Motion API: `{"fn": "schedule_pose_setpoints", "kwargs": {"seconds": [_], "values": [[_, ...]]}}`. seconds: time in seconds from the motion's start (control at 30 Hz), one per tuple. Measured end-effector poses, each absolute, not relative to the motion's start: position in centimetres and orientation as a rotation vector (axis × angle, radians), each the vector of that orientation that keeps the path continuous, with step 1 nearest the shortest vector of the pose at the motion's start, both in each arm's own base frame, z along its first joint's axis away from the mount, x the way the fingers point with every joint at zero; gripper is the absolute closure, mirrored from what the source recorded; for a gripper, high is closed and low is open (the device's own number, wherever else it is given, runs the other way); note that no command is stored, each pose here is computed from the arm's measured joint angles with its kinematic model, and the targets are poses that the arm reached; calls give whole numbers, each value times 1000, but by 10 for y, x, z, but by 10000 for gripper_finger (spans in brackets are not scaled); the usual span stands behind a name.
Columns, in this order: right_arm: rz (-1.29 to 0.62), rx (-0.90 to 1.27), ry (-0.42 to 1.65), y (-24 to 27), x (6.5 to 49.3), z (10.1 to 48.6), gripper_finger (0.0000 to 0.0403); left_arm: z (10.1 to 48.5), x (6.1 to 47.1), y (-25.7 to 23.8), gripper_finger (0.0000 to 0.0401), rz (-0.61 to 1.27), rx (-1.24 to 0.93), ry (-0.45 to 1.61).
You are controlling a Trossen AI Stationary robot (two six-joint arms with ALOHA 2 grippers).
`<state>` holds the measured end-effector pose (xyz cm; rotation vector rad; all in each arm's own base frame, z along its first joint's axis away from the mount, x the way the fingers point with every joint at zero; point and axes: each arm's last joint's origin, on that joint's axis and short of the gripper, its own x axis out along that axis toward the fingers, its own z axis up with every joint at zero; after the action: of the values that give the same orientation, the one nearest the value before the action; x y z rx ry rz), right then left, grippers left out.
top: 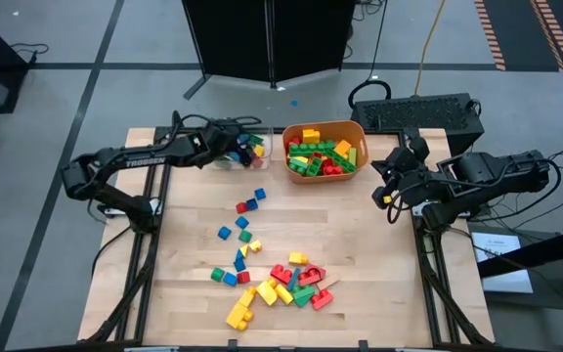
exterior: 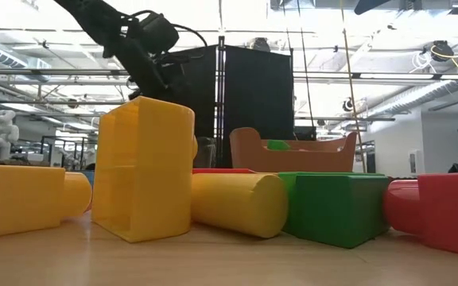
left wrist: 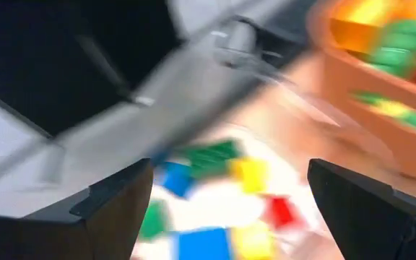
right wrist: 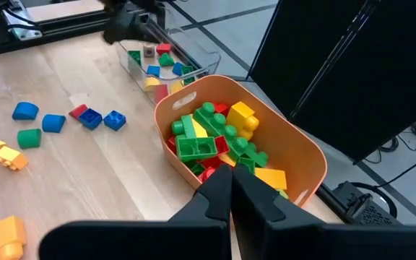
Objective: Sort blocks by size
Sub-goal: Put the small blue game piece into the transparent bin
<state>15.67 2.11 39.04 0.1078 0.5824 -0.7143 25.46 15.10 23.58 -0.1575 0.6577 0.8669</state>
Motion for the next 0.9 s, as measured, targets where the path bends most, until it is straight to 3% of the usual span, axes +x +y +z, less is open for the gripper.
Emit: {"fn": "schedule_pose_setpoints", "kwargs": {"seconds": [0.17,0.3,0.5,0.7,0.9], "values": [[-714,107,583,21,157,390,399,243,267,119,28,480,-283,635],[-715,103,589,21,156,390,399,240,279,83,27,351,-316,648],[-720,106,599,21,155,389,399,195,278,41,26,474,-189,776],[-718,101,601,21,155,389,399,153,265,25,26,558,-326,732],[-718,100,601,21,155,389,399,129,255,21,26,632,-314,722]]}}
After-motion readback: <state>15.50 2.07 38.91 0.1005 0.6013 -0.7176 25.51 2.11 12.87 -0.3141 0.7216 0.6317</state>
